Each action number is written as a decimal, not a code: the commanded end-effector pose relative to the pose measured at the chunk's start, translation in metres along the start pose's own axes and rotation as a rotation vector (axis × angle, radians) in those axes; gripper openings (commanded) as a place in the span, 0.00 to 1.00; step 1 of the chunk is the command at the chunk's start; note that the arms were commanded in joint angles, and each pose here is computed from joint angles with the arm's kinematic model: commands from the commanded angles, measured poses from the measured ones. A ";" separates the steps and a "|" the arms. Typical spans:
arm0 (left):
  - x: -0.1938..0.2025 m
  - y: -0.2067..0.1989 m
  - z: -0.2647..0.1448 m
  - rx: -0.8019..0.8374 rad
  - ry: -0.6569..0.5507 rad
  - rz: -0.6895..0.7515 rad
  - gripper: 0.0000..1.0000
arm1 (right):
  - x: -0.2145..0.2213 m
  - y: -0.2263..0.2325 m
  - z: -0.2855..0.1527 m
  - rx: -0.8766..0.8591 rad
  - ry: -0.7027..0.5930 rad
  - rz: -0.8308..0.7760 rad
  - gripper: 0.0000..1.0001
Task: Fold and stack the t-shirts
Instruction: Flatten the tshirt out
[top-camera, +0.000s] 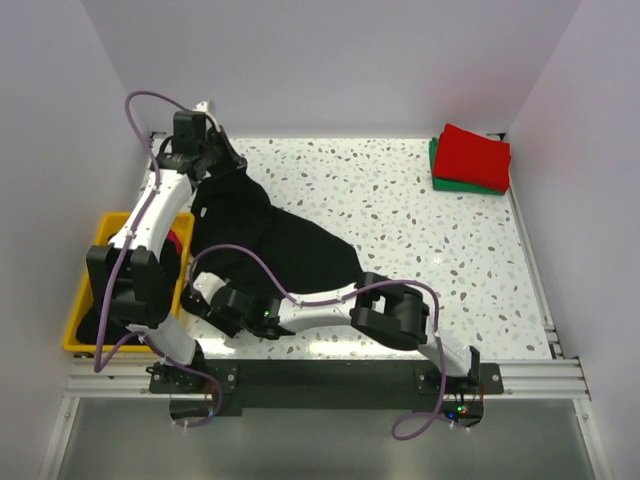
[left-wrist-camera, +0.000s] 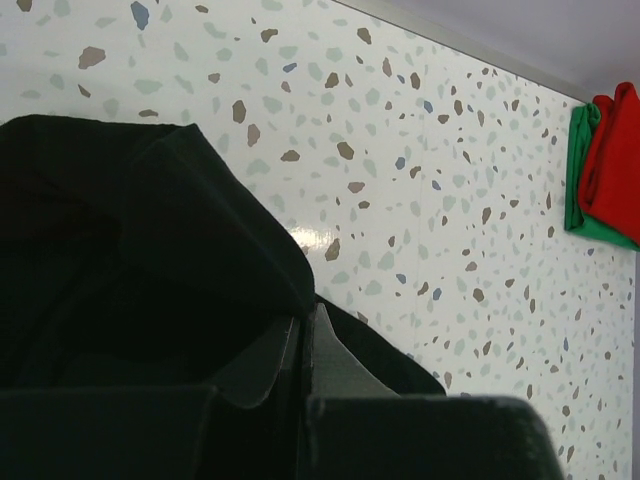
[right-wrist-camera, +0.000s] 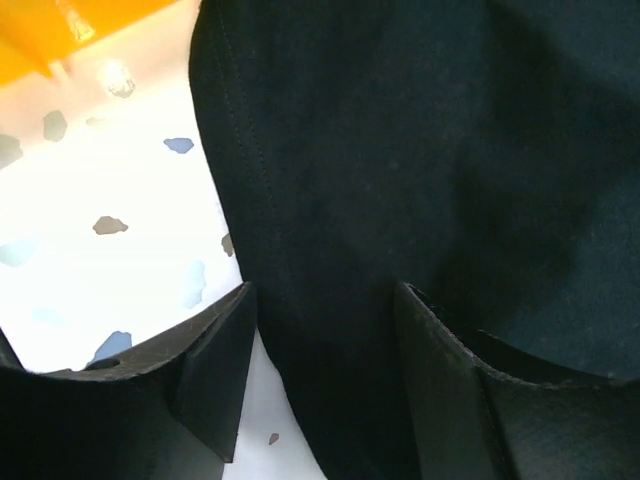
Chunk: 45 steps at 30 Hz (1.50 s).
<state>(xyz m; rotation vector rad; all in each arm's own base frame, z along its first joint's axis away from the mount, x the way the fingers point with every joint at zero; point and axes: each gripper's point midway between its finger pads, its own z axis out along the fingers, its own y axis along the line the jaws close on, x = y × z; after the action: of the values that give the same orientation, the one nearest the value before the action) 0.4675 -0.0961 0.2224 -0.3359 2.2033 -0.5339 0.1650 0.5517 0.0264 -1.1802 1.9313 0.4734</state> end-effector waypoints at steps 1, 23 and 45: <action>-0.021 -0.015 -0.020 0.068 -0.077 0.037 0.00 | 0.006 -0.003 0.009 0.041 0.009 -0.017 0.58; -0.039 -0.011 -0.054 0.055 -0.164 0.048 0.00 | -0.086 -0.120 -0.185 0.271 -0.198 0.167 0.00; -0.113 -0.079 -0.349 0.162 -0.835 0.048 0.00 | -0.101 -0.252 -0.509 0.529 -0.709 0.480 0.00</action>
<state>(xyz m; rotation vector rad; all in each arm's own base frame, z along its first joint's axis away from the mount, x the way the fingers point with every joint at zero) 0.2935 -0.0410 0.4924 -0.3057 1.4819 -0.4600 0.1888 0.1722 0.4148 -0.2177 1.5771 0.4654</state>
